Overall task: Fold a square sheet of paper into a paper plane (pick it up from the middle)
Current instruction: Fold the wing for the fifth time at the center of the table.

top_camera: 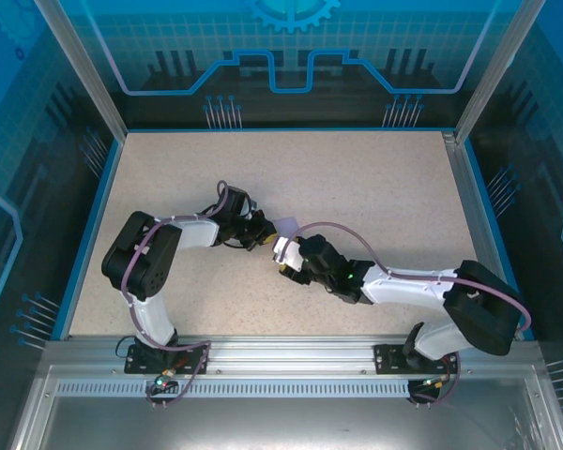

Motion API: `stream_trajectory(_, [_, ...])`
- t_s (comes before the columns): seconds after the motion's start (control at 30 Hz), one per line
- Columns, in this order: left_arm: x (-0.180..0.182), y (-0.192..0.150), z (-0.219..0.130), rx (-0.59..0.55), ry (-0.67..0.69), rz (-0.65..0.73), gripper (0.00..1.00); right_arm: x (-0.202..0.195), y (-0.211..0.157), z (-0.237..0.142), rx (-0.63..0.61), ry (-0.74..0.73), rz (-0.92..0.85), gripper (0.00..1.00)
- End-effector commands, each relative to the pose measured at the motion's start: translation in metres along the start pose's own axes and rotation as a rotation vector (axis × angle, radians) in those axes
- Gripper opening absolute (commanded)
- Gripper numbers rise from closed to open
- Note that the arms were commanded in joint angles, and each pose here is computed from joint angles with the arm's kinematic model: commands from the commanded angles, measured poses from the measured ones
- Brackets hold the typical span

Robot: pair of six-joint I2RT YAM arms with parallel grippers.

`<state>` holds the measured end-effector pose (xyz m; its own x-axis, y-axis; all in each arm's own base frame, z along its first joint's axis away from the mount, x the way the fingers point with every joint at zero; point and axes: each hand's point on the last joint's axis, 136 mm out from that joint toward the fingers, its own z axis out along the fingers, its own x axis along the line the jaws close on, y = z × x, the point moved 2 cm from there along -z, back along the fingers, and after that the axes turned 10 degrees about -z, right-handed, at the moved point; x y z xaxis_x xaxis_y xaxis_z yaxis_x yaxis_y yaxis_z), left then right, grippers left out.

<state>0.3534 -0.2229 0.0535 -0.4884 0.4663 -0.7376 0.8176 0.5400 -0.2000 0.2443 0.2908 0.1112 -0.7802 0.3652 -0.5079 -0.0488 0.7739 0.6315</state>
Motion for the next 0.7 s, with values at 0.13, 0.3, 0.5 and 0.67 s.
stream_trajectory(0.13, [-0.011,-0.003,-0.006,0.023,-0.023,0.036,0.02,-0.008,-0.020,0.030,0.102,-0.096,-0.045,0.56])
stream_trajectory(0.3, [-0.012,-0.003,-0.005,0.026,-0.026,0.035,0.02,-0.010,-0.022,0.038,0.122,-0.113,-0.081,0.54])
stream_trajectory(0.5, [-0.010,-0.003,-0.005,0.030,-0.025,0.032,0.02,-0.004,-0.030,0.045,0.150,-0.103,-0.070,0.48])
stream_trajectory(0.67, [-0.009,-0.003,-0.005,0.028,-0.028,0.027,0.02,-0.005,-0.032,0.045,0.168,-0.108,-0.063,0.45])
